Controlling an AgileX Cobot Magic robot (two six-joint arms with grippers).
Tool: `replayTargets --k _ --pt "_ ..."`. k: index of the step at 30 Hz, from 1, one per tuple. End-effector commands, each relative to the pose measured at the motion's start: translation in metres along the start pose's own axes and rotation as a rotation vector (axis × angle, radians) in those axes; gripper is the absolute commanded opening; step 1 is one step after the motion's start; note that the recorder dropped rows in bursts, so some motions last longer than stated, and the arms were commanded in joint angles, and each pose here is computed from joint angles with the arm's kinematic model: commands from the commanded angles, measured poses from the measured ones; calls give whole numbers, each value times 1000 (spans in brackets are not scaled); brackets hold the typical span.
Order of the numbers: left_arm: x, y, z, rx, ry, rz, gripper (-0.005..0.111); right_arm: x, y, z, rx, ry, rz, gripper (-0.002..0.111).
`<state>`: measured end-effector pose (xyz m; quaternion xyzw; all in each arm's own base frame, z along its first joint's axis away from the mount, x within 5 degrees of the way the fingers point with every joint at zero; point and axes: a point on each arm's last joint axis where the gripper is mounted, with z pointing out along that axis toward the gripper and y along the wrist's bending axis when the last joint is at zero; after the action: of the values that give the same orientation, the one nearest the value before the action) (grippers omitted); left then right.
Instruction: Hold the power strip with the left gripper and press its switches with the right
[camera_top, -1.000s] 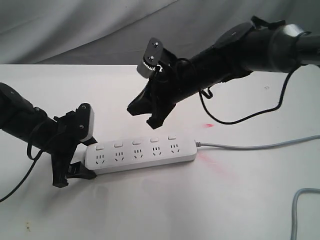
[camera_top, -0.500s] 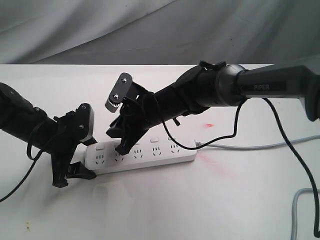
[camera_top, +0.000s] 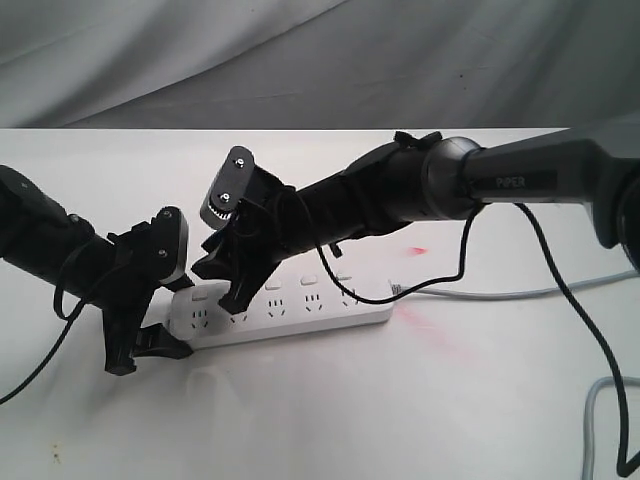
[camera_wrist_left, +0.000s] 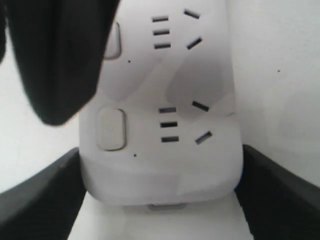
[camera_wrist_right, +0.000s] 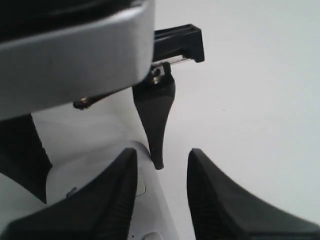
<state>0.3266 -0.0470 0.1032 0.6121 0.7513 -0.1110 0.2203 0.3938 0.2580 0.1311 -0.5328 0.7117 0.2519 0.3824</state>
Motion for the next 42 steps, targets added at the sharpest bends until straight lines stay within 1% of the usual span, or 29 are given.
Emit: replayTargets --k 1,5,10,13,25,28,42 --pt "3 -1 3 6 36 69 54 -1 5 7 -10 -11 -15 32" --pt "3 -1 3 6 36 69 54 -1 3 9 8 -33 -4 32" --pt "3 -1 3 6 36 69 54 4 3 12 7 -24 -11 32" --pt "3 -1 3 6 36 69 54 6 1 13 32 -11 -27 32" --pt "3 -1 3 6 36 69 54 12 2 19 26 -4 -47 32" --pt "3 -1 3 6 36 69 54 14 6 24 17 3 -63 32" --pt "3 -1 3 6 36 69 54 15 5 27 57 20 -73 32"
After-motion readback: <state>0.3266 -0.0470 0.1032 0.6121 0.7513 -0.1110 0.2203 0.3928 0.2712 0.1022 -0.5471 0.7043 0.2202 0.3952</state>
